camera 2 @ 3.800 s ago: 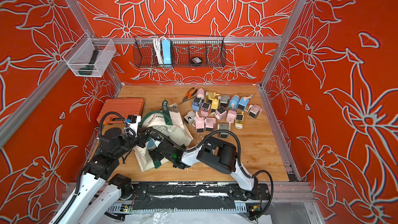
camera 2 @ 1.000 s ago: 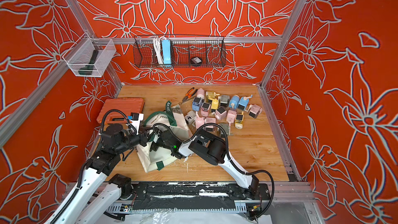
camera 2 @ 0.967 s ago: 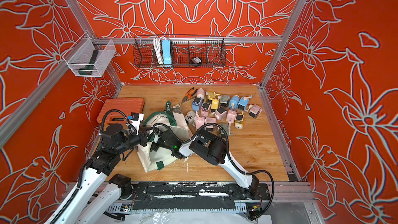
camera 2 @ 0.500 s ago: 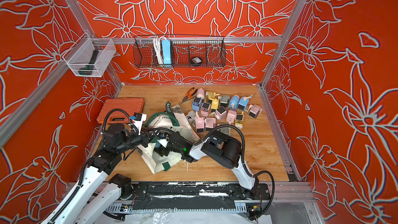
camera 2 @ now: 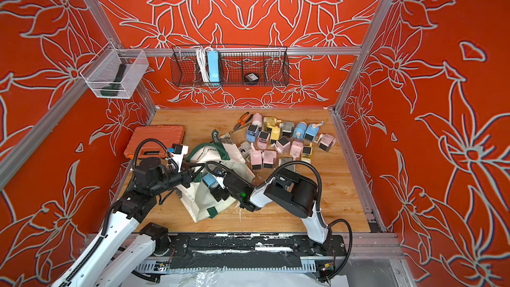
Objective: Take out the pencil sharpeners from the tote bags
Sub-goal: Pick up the pencil sharpener from the canvas bag.
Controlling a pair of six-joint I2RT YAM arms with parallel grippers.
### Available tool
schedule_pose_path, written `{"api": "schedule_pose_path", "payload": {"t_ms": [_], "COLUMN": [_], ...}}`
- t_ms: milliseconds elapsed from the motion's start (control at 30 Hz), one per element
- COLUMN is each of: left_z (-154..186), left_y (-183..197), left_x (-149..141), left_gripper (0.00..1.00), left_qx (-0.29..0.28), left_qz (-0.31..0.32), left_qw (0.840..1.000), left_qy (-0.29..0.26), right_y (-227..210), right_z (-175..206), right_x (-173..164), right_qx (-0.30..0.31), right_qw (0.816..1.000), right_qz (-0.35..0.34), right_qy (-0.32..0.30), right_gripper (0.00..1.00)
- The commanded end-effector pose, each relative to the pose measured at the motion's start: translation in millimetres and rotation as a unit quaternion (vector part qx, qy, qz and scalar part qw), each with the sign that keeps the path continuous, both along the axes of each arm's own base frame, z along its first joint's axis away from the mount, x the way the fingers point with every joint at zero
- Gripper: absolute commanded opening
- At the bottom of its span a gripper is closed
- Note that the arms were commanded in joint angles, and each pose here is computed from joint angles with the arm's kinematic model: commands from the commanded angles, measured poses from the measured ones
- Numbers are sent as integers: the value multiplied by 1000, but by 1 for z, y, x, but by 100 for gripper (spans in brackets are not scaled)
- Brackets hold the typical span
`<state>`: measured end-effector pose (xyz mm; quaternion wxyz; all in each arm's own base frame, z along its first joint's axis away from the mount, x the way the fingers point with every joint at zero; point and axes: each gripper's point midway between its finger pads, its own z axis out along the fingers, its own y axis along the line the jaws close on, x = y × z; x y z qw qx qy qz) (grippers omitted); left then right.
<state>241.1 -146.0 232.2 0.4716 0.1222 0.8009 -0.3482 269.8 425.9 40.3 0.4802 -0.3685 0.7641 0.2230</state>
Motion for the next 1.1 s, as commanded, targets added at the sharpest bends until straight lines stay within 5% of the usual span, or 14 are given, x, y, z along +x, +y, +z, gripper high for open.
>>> {"api": "schedule_pose_path", "payload": {"t_ms": [0, 533, 767, 1067], "left_z": [-2, -2, -4, -8], "left_y": [-1, -3, -2, 3], "left_x": [0, -3, -2, 2], "left_gripper": [0, 0, 0, 0], "left_qx": [0, -3, -2, 6], "left_qz": [-5, -10, -7, 12], "left_qw": [1000, 1000, 1000, 1000], "left_qy": [-4, -5, -3, 1], "right_y": [-1, 54, 45, 11], "right_z": [-14, -17, -5, 25], "right_x": [14, 41, 36, -4], "right_qx": [-30, 65, 86, 85], "right_qw": [999, 997, 996, 996], "right_qz": [-16, -24, -26, 12], "right_qy": [-15, 19, 17, 25], "right_gripper": [98, 98, 79, 69]}}
